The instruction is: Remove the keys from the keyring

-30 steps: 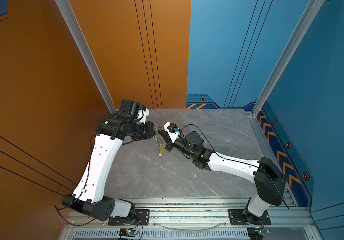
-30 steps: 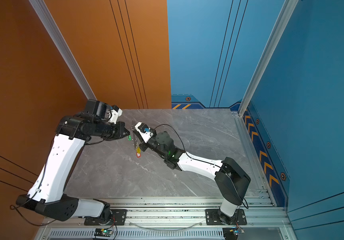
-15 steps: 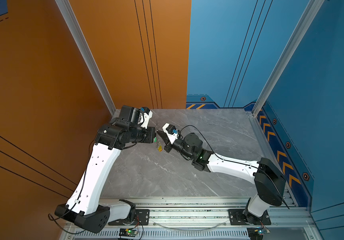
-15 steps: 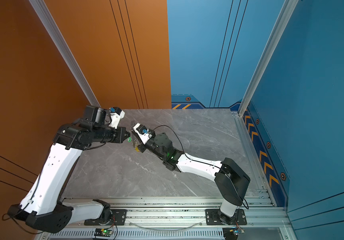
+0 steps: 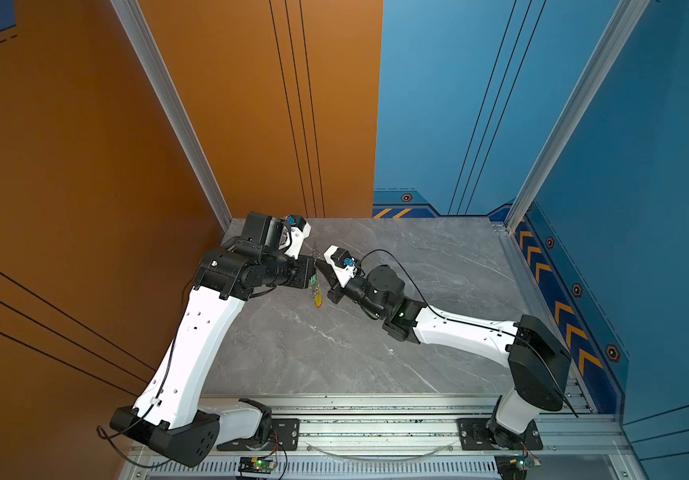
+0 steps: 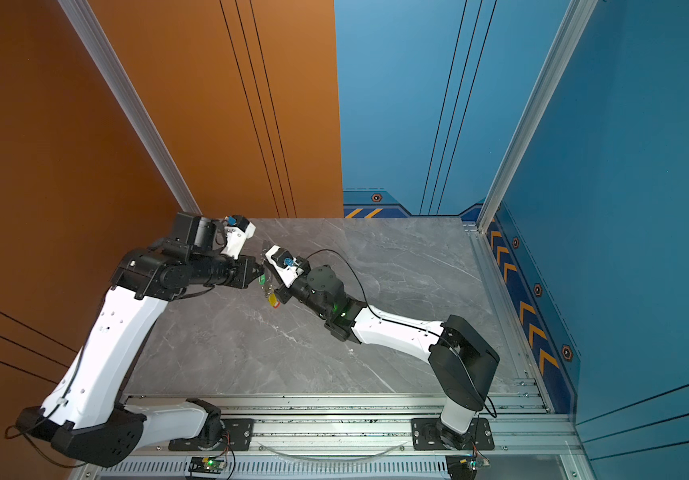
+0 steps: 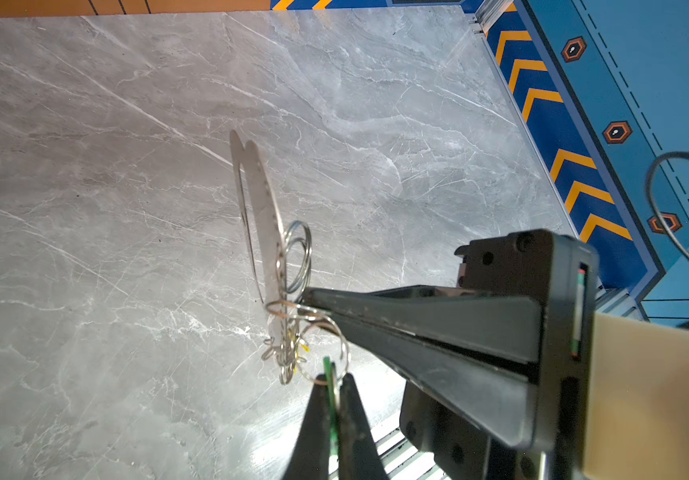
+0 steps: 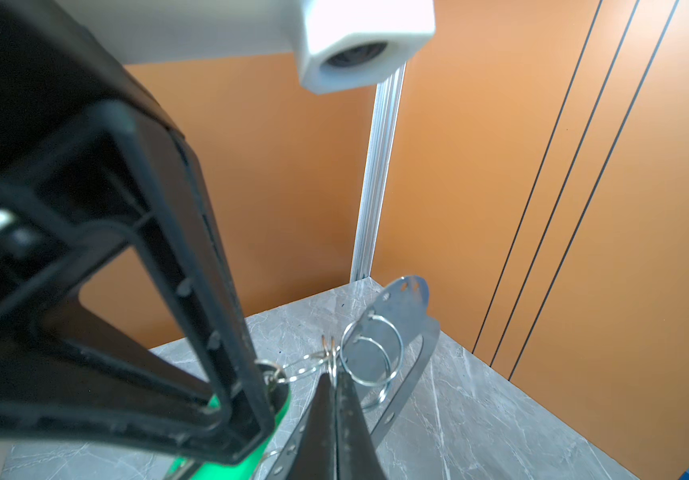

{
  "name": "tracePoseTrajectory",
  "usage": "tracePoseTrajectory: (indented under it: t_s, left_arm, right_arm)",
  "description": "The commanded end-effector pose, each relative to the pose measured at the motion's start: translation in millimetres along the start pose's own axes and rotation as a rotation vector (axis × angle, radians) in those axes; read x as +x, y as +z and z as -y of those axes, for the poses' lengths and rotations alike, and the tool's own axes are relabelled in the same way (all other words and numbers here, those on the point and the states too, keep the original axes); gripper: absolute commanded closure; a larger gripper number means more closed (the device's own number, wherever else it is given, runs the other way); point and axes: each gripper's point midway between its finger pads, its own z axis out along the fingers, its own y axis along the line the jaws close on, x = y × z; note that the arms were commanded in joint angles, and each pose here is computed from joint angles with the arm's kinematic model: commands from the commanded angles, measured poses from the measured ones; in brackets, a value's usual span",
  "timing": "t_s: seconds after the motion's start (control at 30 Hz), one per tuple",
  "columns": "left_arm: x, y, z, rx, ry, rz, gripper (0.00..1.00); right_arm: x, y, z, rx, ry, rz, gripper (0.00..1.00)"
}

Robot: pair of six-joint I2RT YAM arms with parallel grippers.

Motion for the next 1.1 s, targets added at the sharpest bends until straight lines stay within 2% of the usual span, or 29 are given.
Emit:
tracePoseTrajectory:
  t_s: [0.0,0.17,0.47,1.07]
  left_arm:
    - [25,0,17,0.078,0.025,-0.087,1.0]
    - [30,2,22,0.097,0.029,-0.104,1.0]
    - [45,10,9,0.043,0.043,-0.146,1.0]
    - [51,-8,-17,-0.048,0.1,-0.132,1.0]
  right_arm:
    - [-16,6,26,0.113,0.006,0.041,1.0]
    - [-16,9,27,0.12,0.006,0.046,1.0]
    - [-24,6,28,0.124,0.031,0.071,1.0]
    - [-20,-4,17,0.161,-0.037,0.056,1.0]
